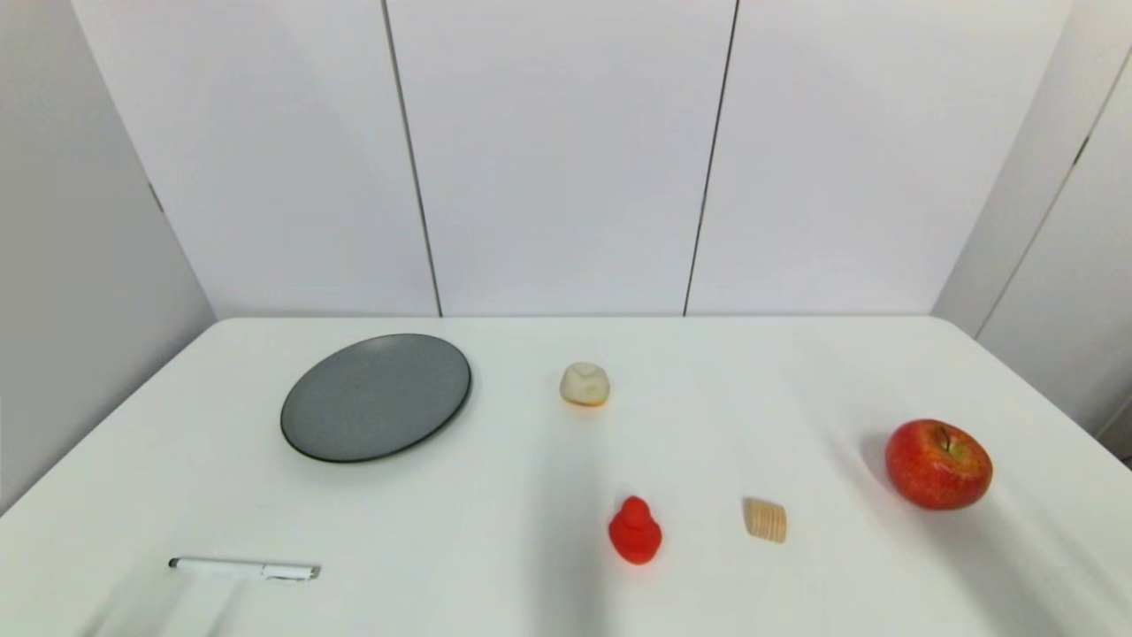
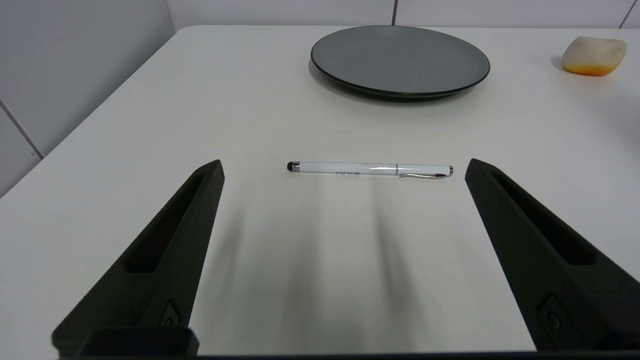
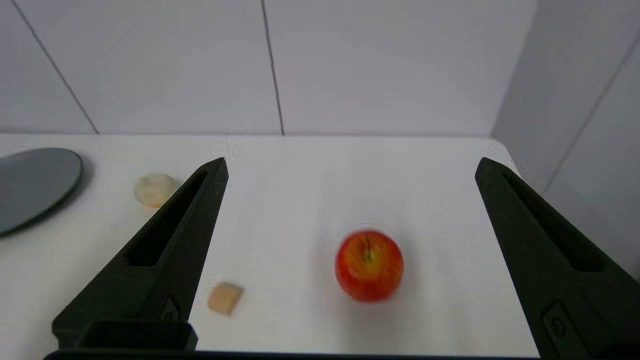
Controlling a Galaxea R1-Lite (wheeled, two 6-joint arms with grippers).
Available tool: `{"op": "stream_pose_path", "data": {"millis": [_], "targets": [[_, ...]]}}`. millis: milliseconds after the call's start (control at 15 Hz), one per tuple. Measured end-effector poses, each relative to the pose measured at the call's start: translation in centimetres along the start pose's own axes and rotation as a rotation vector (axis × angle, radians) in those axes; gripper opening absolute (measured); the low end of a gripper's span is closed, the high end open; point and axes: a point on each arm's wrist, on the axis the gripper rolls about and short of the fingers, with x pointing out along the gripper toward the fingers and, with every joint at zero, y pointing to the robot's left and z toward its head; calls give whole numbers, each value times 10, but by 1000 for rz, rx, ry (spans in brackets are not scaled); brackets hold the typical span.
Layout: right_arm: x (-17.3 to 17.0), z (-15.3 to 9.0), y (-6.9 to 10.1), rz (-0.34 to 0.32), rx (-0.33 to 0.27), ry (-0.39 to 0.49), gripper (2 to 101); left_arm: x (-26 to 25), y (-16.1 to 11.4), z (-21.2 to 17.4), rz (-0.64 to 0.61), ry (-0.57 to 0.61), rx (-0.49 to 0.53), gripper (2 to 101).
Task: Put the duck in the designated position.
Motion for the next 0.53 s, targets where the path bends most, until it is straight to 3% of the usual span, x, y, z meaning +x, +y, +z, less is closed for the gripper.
{"op": "stream_pose_path", "data": {"millis": [333, 533], "targets": [[46, 52, 15, 113, -47, -42, 980, 0, 0, 0, 0, 0, -1, 978], [69, 67, 32, 208, -78, -104, 980, 0, 0, 0, 0, 0, 0, 978]]}}
